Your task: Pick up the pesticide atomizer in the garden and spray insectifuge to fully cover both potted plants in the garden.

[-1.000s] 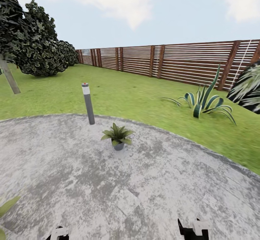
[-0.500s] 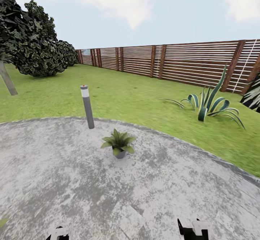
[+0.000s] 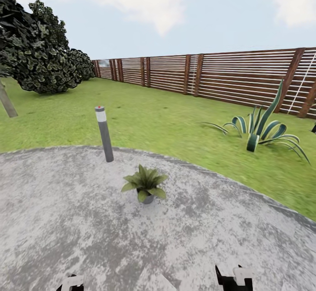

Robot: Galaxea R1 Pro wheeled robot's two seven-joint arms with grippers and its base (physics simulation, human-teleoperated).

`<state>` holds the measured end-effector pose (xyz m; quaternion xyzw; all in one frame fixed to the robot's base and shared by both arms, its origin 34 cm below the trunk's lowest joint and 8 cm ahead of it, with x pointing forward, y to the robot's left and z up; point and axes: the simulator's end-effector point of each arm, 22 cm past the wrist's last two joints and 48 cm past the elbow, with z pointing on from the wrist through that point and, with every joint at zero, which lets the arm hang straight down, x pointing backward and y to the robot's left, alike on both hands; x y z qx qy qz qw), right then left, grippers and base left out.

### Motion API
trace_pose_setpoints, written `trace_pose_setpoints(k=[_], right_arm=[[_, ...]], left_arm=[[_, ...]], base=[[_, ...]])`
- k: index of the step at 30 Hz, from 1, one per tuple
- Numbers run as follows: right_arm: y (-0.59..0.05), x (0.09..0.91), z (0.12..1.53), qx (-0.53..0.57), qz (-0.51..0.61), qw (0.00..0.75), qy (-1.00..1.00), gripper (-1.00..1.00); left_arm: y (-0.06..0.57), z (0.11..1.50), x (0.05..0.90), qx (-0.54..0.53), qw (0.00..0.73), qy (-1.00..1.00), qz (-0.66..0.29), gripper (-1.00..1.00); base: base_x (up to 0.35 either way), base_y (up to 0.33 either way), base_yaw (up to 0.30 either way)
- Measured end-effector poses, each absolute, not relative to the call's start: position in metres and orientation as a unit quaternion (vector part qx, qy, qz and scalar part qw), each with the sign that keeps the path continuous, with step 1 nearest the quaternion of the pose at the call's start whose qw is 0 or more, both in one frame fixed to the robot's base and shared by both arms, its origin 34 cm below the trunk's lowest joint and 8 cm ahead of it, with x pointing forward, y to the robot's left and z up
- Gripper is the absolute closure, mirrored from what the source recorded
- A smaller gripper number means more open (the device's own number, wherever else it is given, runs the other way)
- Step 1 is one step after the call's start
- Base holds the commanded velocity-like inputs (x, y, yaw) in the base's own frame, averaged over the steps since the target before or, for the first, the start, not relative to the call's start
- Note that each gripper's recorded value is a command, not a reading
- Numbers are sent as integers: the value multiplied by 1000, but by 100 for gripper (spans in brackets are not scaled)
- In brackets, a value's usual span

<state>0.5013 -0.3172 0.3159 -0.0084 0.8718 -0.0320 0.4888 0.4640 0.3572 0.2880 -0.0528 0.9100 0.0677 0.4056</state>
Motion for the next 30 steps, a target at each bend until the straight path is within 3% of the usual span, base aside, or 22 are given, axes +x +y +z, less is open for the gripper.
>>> trace_pose_setpoints(k=[16, 30], right_arm=[[-317, 501, 316, -8, -31, 489, 872, -100], [-318, 501, 316, -9, -33, 488, 872, -100]], left_arm=[[357, 288, 464, -53, 405, 910, 67, 100], [355, 287, 464, -51, 405, 910, 66, 100]], base=[[317, 0, 0], [24, 0, 0]])
